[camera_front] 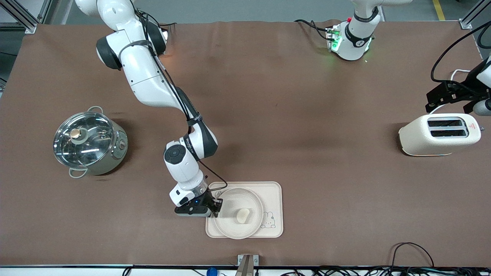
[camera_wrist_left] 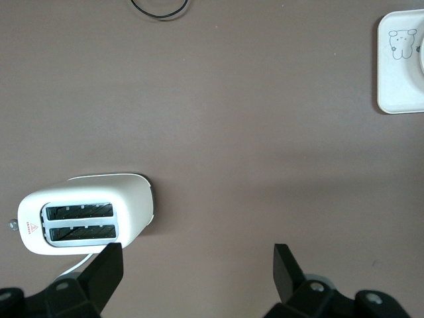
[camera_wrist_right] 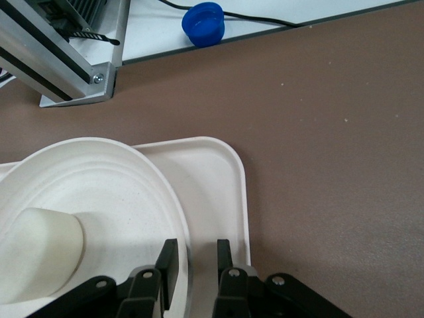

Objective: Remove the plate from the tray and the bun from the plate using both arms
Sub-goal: 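Close the right gripper on the plate rim beside the bun, then lift the plate with bun off the tray with the right gripper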

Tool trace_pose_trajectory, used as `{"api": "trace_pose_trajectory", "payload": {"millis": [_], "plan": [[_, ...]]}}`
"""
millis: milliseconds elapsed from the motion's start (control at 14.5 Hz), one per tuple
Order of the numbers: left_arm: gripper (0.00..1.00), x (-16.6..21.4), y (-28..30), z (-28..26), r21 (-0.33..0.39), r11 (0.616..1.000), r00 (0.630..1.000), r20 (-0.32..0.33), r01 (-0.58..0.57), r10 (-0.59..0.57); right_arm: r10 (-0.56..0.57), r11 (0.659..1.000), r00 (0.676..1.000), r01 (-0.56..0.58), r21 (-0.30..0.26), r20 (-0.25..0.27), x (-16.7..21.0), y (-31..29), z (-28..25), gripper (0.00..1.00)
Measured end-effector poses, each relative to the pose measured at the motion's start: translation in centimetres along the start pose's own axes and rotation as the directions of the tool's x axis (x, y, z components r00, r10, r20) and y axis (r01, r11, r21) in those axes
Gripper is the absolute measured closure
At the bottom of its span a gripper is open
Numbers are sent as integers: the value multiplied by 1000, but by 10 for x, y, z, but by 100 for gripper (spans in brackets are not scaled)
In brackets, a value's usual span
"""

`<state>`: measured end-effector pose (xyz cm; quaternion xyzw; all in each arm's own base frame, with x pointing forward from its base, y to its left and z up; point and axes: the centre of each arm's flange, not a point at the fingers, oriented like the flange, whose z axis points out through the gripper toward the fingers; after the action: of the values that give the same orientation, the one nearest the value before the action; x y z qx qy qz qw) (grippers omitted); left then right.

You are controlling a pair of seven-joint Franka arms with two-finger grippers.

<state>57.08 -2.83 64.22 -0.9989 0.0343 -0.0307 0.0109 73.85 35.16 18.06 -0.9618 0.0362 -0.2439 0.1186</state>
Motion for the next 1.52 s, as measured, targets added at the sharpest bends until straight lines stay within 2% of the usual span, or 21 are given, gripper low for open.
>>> {"api": "trace_pose_trajectory", "payload": {"millis": [69,138,277,484,1037,1521], "plan": [[0,0,0,0,0,1000,1000,0,0,0,-1,1000,1000,1,1,-1,-1,0,1,74],[0,0,0,0,0,1000,1000,0,0,0,-1,1000,1000,1,1,-1,-2,0,2,74],[0,0,0,0,0,1000,1000,0,0,0,-3,1000,1000,3,7,-9,-3,-1,3,90],[0,0,0,0,0,1000,1000,0,-1,1,-5,1000,1000,6,17,-20,-5,-5,3,96],[0,0,3,0,0,1000,1000,0,-6,6,-17,999,1000,17,29,-18,-13,-16,4,96],[0,0,6,0,-1,1000,1000,0,-11,11,-19,999,999,21,43,-39,-12,-22,-5,96]]}}
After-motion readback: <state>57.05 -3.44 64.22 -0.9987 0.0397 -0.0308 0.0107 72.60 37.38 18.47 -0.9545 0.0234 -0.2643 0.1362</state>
